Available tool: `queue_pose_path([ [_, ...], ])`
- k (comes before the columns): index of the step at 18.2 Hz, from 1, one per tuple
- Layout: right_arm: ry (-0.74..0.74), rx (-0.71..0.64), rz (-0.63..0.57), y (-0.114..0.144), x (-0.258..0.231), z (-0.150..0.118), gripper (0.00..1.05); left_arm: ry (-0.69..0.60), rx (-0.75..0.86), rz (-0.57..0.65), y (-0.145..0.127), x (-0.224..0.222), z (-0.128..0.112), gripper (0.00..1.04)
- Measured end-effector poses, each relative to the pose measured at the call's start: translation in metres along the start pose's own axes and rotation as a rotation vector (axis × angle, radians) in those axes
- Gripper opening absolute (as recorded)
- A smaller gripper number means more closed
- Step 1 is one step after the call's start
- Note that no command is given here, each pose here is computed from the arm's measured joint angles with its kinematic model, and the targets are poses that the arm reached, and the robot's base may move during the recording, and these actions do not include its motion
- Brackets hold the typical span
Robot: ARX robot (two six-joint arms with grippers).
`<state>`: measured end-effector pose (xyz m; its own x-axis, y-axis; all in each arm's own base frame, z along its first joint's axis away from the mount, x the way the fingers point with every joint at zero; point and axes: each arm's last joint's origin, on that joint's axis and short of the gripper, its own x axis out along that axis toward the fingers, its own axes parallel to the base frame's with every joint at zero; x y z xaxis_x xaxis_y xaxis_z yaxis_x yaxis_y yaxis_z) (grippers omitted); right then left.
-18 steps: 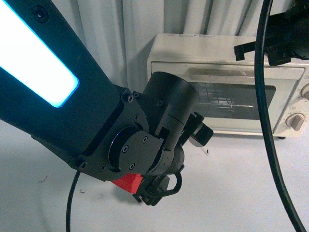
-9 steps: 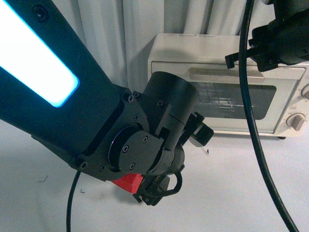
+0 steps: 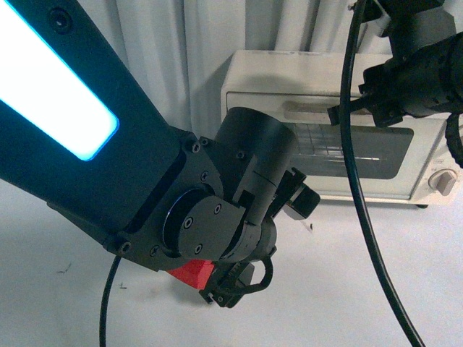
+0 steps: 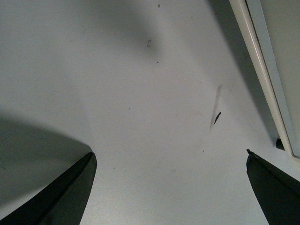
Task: Open oven
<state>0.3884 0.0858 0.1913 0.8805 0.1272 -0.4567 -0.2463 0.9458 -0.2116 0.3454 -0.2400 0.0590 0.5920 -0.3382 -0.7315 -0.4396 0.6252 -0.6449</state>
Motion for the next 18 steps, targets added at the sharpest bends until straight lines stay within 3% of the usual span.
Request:
queue_pose_path([
  [8,0.002,0.004,0.002,0.001,0.005,-0.002,0.02,0.000,0.000,0.000,0.000,0.000,0.000,0.98],
  [18,-0.002,0.258,0.009,0.011,-0.010,-0.021,0.02,0.000,0.000,0.000,0.000,0.000,0.000,0.98],
])
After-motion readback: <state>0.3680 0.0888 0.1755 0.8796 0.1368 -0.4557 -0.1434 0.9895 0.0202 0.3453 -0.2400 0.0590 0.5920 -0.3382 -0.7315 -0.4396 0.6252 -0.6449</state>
